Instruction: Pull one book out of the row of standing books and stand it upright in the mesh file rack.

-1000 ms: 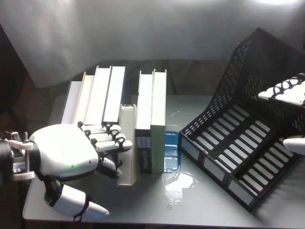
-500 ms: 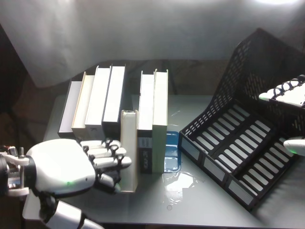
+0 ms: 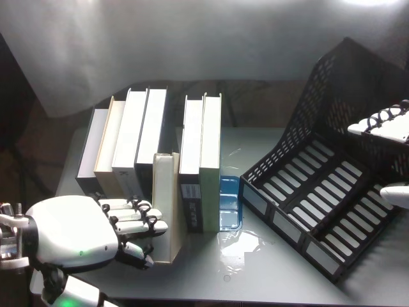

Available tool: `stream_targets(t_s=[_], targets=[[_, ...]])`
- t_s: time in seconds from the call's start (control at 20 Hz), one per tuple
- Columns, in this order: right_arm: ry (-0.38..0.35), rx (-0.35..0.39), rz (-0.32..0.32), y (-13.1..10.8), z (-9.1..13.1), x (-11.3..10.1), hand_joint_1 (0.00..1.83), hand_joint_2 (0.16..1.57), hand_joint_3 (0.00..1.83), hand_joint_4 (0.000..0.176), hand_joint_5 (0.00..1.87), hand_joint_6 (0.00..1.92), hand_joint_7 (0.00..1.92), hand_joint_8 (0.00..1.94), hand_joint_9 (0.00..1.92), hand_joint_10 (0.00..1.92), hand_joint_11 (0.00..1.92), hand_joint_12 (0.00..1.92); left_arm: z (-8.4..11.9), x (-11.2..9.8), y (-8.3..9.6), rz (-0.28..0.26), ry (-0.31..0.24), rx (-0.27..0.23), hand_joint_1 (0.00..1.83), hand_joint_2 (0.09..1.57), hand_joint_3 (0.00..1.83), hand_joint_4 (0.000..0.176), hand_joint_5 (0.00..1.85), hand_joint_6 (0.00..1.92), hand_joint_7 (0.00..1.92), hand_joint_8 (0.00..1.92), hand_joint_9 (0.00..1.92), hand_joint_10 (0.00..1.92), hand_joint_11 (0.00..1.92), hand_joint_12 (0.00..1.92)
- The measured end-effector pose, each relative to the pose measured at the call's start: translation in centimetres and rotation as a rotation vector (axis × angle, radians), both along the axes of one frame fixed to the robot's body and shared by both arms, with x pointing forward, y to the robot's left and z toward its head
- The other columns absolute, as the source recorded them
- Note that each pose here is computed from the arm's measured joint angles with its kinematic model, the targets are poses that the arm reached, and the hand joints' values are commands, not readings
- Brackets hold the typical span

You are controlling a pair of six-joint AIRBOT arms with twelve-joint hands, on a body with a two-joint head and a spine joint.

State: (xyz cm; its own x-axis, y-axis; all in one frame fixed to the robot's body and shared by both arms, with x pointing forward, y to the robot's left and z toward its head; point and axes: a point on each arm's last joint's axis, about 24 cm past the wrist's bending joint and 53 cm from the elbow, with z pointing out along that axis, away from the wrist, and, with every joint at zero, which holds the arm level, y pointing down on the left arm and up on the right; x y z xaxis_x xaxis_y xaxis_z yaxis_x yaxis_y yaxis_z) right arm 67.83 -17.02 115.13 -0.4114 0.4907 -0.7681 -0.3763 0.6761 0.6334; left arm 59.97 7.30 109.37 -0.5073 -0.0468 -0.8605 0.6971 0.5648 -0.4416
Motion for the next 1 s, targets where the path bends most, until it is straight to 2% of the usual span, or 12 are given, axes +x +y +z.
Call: stream_targets(t_s=[0.1,0.15,0.25,0.35,0.45,0.5,0.55,0.65,0.7,0.8,0.85,1.0], targets=[[0.001,0.000,0.000,0.0,0.0,0.0,0.43,1.34,0.00,0.000,0.00,0.00,0.00,0.00,0.00,0.00,0.00,0.00,0.2,-0.2,0.0,-0.001,0.004,-0.013,0.12,1.13,0.00,0.014,0.53,0.02,0.01,0.01,0.00,0.00,0.00,0.00],[0.000,0.000,0.000,0.0,0.0,0.0,0.46,1.33,0.00,0.000,0.00,0.00,0.00,0.00,0.00,0.00,0.00,0.00,0.6,-0.5,0.3,0.002,0.007,-0.028,0.09,1.17,0.02,0.002,0.54,0.02,0.03,0.01,0.00,0.00,0.00,0.00],[0.000,0.001,0.000,0.0,0.0,0.0,0.51,1.32,0.00,0.000,0.00,0.00,0.00,0.00,0.00,0.00,0.00,0.00,2.0,-0.4,1.2,0.025,0.013,-0.086,0.01,1.25,0.05,0.015,0.46,0.00,0.01,0.00,0.00,0.00,0.00,0.00],[-0.002,0.008,0.007,0.4,0.1,-0.2,0.66,1.26,0.00,0.000,0.00,0.00,0.00,0.00,0.00,0.00,0.00,0.00,3.3,0.0,2.4,0.070,0.029,-0.149,0.12,1.30,0.05,0.000,0.31,0.00,0.06,0.02,0.00,0.00,0.00,0.00],[-0.014,0.019,0.036,1.5,0.6,-0.9,0.81,1.20,0.00,0.000,0.00,0.00,0.00,0.00,0.00,0.00,0.00,0.00,5.0,0.4,3.7,0.128,0.048,-0.254,0.09,1.33,0.04,0.018,0.08,0.00,0.01,0.00,0.00,0.00,0.00,0.00],[-0.030,0.023,0.059,2.4,1.1,-1.2,0.81,1.17,0.00,0.000,0.00,0.00,0.00,0.00,0.00,0.00,0.00,0.00,5.7,0.7,4.4,0.160,0.064,-0.315,0.09,1.32,0.03,0.001,0.08,0.01,0.01,0.00,0.00,0.00,0.00,0.00],[-0.046,0.024,0.079,3.1,1.6,-1.5,0.78,1.17,0.00,0.000,0.00,0.00,0.00,0.00,0.00,0.00,0.00,0.00,6.1,0.8,4.9,0.178,0.067,-0.347,0.08,1.32,0.02,0.000,0.07,0.00,0.00,0.00,0.00,0.00,0.00,0.00],[-0.088,0.021,0.126,4.6,2.9,-2.2,0.76,1.16,0.00,0.000,0.00,0.00,0.00,0.00,0.00,0.00,0.00,0.00,7.2,1.4,6.3,0.235,0.076,-0.438,0.13,1.31,0.01,0.042,0.00,0.00,0.00,0.00,0.00,0.00,0.00,0.00],[-0.115,0.017,0.151,5.4,3.7,-2.6,0.72,1.17,0.00,0.000,0.00,0.00,0.00,0.00,0.00,0.00,0.00,0.00,7.7,1.9,7.3,0.272,0.076,-0.484,0.15,1.31,0.01,0.051,0.00,0.00,0.00,0.00,0.00,0.00,0.00,0.00],[-0.155,-0.005,0.192,6.4,4.5,-3.1,0.70,1.15,0.00,0.000,0.00,0.00,0.00,0.00,0.00,0.00,0.00,0.00,8.6,2.6,9.2,0.339,0.069,-0.572,0.18,1.30,0.00,0.033,0.00,0.00,0.00,0.00,0.00,0.00,0.00,0.00],[-0.162,-0.023,0.210,6.8,4.7,-3.3,0.72,1.13,0.00,0.000,0.00,0.00,0.00,0.00,0.00,0.00,0.00,0.00,8.9,2.9,10.0,0.364,0.061,-0.600,0.22,1.29,0.00,0.042,0.00,0.00,0.00,0.00,0.00,0.00,0.00,0.00],[-0.202,-0.039,0.270,8.7,6.2,-3.4,0.68,1.10,0.00,0.000,0.00,0.00,0.00,0.00,0.00,0.00,0.00,0.00,10.0,3.7,11.8,0.421,0.031,-0.694,0.28,1.28,0.00,0.038,0.00,0.00,0.00,0.00,0.00,0.00,0.00,0.00]])
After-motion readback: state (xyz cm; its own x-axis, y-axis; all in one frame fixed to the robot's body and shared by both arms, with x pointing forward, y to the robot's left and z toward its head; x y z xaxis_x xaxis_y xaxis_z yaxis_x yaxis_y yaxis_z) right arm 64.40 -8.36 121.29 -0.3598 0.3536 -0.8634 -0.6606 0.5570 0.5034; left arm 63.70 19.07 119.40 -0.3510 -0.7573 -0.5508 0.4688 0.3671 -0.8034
